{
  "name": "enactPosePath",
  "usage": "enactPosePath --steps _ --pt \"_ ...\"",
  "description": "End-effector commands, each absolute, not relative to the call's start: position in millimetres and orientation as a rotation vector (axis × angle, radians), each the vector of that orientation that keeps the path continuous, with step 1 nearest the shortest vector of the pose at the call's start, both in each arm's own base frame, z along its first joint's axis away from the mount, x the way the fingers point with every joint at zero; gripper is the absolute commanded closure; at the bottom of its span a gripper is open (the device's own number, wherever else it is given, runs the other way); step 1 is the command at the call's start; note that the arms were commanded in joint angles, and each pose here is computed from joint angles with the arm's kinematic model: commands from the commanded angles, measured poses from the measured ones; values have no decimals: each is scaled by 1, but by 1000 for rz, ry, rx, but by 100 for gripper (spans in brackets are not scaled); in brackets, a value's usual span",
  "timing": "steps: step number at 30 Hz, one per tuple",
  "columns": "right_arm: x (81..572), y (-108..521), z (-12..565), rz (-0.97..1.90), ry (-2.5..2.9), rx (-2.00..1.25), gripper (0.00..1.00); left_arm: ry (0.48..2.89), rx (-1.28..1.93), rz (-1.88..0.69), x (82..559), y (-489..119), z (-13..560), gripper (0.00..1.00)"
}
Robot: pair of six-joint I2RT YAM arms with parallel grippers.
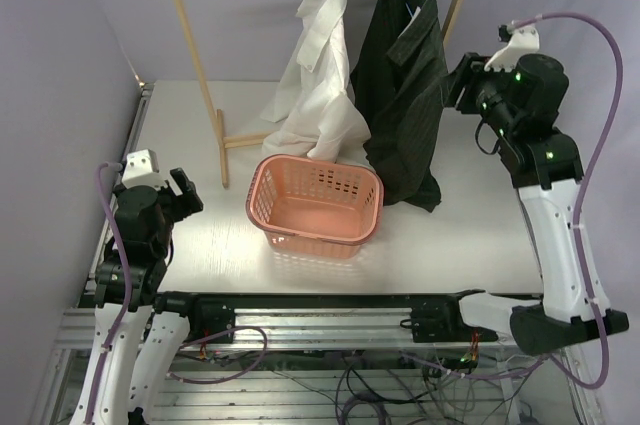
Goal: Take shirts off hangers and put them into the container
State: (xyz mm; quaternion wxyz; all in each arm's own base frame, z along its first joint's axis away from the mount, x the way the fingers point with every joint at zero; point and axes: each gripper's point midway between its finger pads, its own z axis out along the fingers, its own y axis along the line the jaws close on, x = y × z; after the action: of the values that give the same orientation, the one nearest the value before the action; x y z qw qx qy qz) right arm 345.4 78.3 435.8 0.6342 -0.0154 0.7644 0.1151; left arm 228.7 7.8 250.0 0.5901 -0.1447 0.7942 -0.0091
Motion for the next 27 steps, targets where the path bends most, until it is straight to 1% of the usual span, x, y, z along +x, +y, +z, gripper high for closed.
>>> enactPosePath --steps 1,8,10,11,13,14,15,16,22,27 --pt "375 65 449 146 1729 -11 47 1815 -311 -42 232 4 259 12" --pt "411 79 451 174 1723 -38 48 1814 -316 -38 232 5 259 12" --pt "420 80 450 168 1728 -43 51 1813 -315 -39 231 5 259 12" --pt "424 80 451 163 1726 -41 55 1811 -315 -38 231 5 260 12" --pt "429 78 454 149 1714 -29 71 1808 -315 -39 231 5 260 12" --pt "432 76 457 139 1703 -17 80 1805 -317 -38 230 5 261 12" --pt "434 75 460 133 1691 -10 92 1803 -317 -37 230 6 261 12" --pt "435 74 464 129 1678 -4 100 1801 -318 -37 230 6 261 12" --pt "443 68 479 93 1635 15 100 1787 -326 -36 228 7 264 11" --pt "440 70 505 94 1534 -28 100 1785 -319 -38 228 6 264 11"
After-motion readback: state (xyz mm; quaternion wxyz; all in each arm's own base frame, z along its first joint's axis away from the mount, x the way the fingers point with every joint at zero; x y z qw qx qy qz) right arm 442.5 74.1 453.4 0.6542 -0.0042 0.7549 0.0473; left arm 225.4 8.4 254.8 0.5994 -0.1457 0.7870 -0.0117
